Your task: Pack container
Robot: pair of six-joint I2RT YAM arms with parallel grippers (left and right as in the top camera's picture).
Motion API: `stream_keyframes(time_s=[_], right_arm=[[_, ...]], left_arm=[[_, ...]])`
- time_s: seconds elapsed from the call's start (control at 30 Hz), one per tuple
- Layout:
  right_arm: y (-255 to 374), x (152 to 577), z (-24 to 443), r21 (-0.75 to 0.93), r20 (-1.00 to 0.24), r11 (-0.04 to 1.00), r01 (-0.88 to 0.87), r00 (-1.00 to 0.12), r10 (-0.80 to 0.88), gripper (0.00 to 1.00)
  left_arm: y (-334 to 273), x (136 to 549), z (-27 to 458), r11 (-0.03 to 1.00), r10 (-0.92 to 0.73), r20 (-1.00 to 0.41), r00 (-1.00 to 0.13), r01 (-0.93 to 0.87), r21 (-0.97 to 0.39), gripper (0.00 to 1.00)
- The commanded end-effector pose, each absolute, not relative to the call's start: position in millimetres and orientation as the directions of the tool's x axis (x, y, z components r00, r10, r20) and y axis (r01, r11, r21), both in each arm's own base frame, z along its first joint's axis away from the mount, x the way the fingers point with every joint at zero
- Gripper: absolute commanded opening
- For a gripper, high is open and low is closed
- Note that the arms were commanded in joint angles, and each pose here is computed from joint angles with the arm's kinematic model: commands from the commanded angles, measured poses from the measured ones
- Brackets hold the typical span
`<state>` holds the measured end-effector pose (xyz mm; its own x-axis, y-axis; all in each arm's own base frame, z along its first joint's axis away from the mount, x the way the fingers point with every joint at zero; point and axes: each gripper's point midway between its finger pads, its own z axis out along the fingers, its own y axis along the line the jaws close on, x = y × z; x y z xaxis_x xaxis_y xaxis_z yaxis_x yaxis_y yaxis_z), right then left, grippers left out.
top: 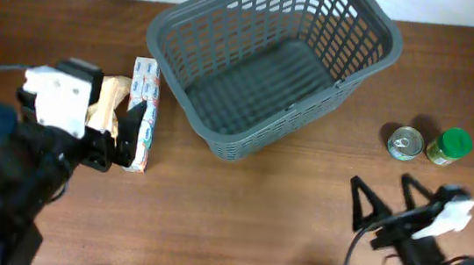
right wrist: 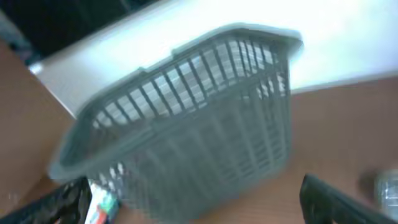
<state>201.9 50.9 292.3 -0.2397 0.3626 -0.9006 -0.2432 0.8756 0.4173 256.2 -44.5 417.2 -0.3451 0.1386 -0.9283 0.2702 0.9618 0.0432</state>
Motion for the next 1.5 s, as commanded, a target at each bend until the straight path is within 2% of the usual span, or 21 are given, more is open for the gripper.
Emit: stream_keyframes(time_s=[0.0, 0.17, 0.3, 0.33, 0.37, 0.47, 0.53, 0.6, 0.67, 0.73, 0.77, 0.8, 0.83, 0.87, 1.07, 1.2, 1.33, 1.47], right_arm=[[56.3, 219.5, 384.3, 0.216, -0.949, 0.924, -0.315, -0.292, 0.122, 0.99], [61.3, 248.3, 446.6, 0.236, -0.925, 0.907, -0.35, -0.367, 0.099, 0.99], [65.9, 275.7, 445.0, 0.303, -0.874, 0.883, -0.359, -0.474, 0.107, 0.99], [66.1, 281.6, 445.5, 0.308, -0.872, 0.88, -0.361, -0.478, 0.109, 0.97], [66.1, 287.9, 446.1, 0.32, -0.866, 0.877, -0.357, -0.485, 0.119, 0.89], [64.2, 304.7, 447.9, 0.392, -0.83, 0.866, -0.311, -0.526, 0.187, 0.73], [59.0, 313.6, 449.1, 0.423, -0.806, 0.869, -0.257, -0.545, 0.231, 0.67], [43.3, 327.4, 453.5, 0.402, -0.795, 0.901, -0.165, -0.55, 0.254, 0.5], [35.8, 331.9, 457.1, 0.38, -0.793, 0.916, -0.126, -0.555, 0.253, 0.39], [33.3, 335.3, 459.3, 0.369, -0.787, 0.922, -0.112, -0.566, 0.246, 0.28], [33.4, 337.5, 460.3, 0.364, -0.785, 0.924, -0.116, -0.572, 0.237, 0.18], [33.6, 339.7, 460.7, 0.356, -0.784, 0.927, -0.12, -0.578, 0.226, 0.11], [33.3, 343.5, 459.6, 0.355, -0.779, 0.927, -0.119, -0.586, 0.223, 0.04], [33.0, 346.8, 458.3, 0.357, -0.774, 0.927, -0.116, -0.592, 0.224, 0.04], [37.5, 365.4, 440.8, 0.356, -0.747, 0.925, -0.13, -0.635, 0.198, 0.04], [61.0, 375.6, 425.8, 0.309, -0.742, 0.927, -0.211, -0.664, 0.096, 0.04], [77.4, 388.0, 407.3, 0.272, -0.718, 0.938, -0.216, -0.695, 0.048, 0.04], [89.1, 403.3, 383.3, 0.243, -0.684, 0.941, -0.235, -0.73, -0.006, 0.04]], left_arm=[[-50.5, 283.1, 393.7, 0.952, 0.164, -0.826, -0.539, 0.304, -0.01, 0.99], [-68.7, 290.4, 374.7, 0.916, 0.189, -0.715, -0.673, 0.383, -0.119, 0.99], [-77.5, 295.4, 368.7, 0.896, 0.19, -0.69, -0.699, 0.411, -0.17, 0.99], [-80.1, 295.0, 369.5, 0.889, 0.189, -0.692, -0.697, 0.421, -0.181, 0.99], [-81.8, 294.5, 370.1, 0.885, 0.188, -0.694, -0.695, 0.427, -0.188, 1.0], [-82.0, 291.2, 370.7, 0.884, 0.188, -0.692, -0.697, 0.428, -0.19, 0.93], [-81.8, 286.9, 369.9, 0.884, 0.189, -0.685, -0.703, 0.426, -0.194, 0.91], [-79.3, 280.6, 368.4, 0.89, 0.19, -0.674, -0.714, 0.415, -0.189, 0.8], [-78.4, 276.3, 366.9, 0.892, 0.191, -0.664, -0.723, 0.411, -0.191, 0.69], [-78.8, 272.4, 365.0, 0.891, 0.193, -0.653, -0.732, 0.41, -0.196, 0.35], [-79.8, 270.4, 363.7, 0.89, 0.195, -0.646, -0.738, 0.41, -0.201, 0.1], [-81.2, 268.6, 362.7, 0.888, 0.196, -0.64, -0.743, 0.411, -0.206, 0.02], [-82.9, 267.3, 362.2, 0.886, 0.196, -0.636, -0.746, 0.412, -0.21, 0.02], [-85.1, 266.7, 362.4, 0.886, 0.187, -0.633, -0.751, 0.407, -0.221, 0.02], [-114.7, 255.7, 362.9, 0.86, 0.176, -0.607, -0.775, 0.422, -0.288, 0.02], [-141.2, 242.8, 361.2, 0.833, 0.232, -0.594, -0.77, 0.473, -0.288, 0.02], [-167.2, 231.0, 357.6, 0.788, 0.308, -0.596, -0.742, 0.55, -0.277, 0.02], [-193.3, 218.6, 331.4, 0.757, 0.37, -0.542, -0.755, 0.583, -0.296, 0.02]])
